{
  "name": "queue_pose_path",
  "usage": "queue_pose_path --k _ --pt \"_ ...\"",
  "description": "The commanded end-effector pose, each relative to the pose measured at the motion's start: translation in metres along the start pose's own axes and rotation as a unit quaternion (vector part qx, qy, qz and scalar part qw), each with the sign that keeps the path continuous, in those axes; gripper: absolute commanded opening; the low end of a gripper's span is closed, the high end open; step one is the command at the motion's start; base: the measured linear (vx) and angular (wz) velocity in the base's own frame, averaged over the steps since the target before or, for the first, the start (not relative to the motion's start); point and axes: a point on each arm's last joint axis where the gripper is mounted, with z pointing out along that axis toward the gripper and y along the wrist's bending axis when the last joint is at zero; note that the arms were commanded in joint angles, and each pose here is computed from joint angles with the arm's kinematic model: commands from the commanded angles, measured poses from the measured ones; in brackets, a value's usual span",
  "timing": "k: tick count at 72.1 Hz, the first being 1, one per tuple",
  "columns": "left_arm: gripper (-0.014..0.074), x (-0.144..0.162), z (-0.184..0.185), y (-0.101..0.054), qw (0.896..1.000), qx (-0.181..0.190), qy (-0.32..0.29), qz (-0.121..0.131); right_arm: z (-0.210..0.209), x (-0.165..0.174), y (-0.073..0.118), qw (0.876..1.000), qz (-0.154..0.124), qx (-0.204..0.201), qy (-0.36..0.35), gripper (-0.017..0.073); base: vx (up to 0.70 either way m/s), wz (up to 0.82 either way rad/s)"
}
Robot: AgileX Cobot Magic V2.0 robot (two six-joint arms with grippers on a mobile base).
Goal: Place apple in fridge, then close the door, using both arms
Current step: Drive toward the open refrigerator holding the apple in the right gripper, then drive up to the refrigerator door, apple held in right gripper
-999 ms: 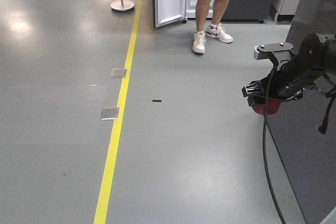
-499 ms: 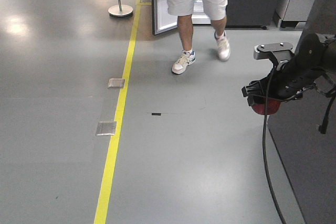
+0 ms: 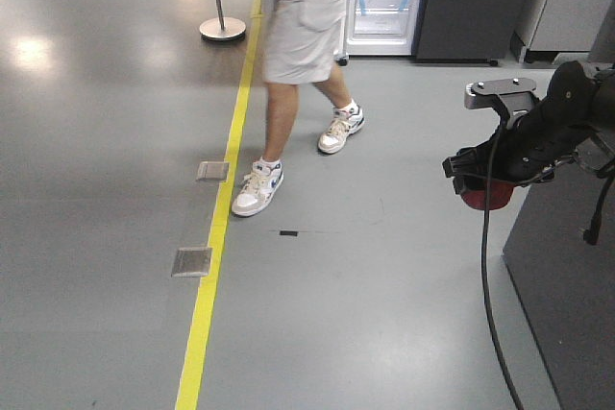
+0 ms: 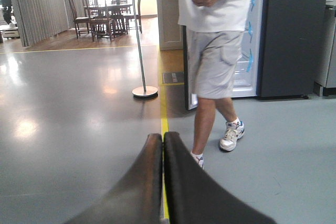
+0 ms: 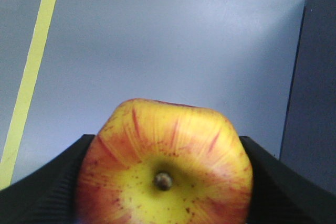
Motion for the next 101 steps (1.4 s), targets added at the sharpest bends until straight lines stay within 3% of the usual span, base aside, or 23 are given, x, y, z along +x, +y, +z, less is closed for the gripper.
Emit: queue_pose_path --k 1,101 --pt "-0.0006 -0.0082 -0.0009 -0.0004 0.999 0.004 -0.045 -0.004 -0.0271 -0.0146 -0.0001 0.998 -0.007 0.009 -0.058 0.0174 0.25 0.01" --pt "-0.0006 -0.0082 -0.0009 -0.0004 0.999 0.004 -0.045 -0.004 -0.0271 -0.0146 -0.0001 0.998 -0.007 0.009 -0.058 0.0174 0.30 0.01"
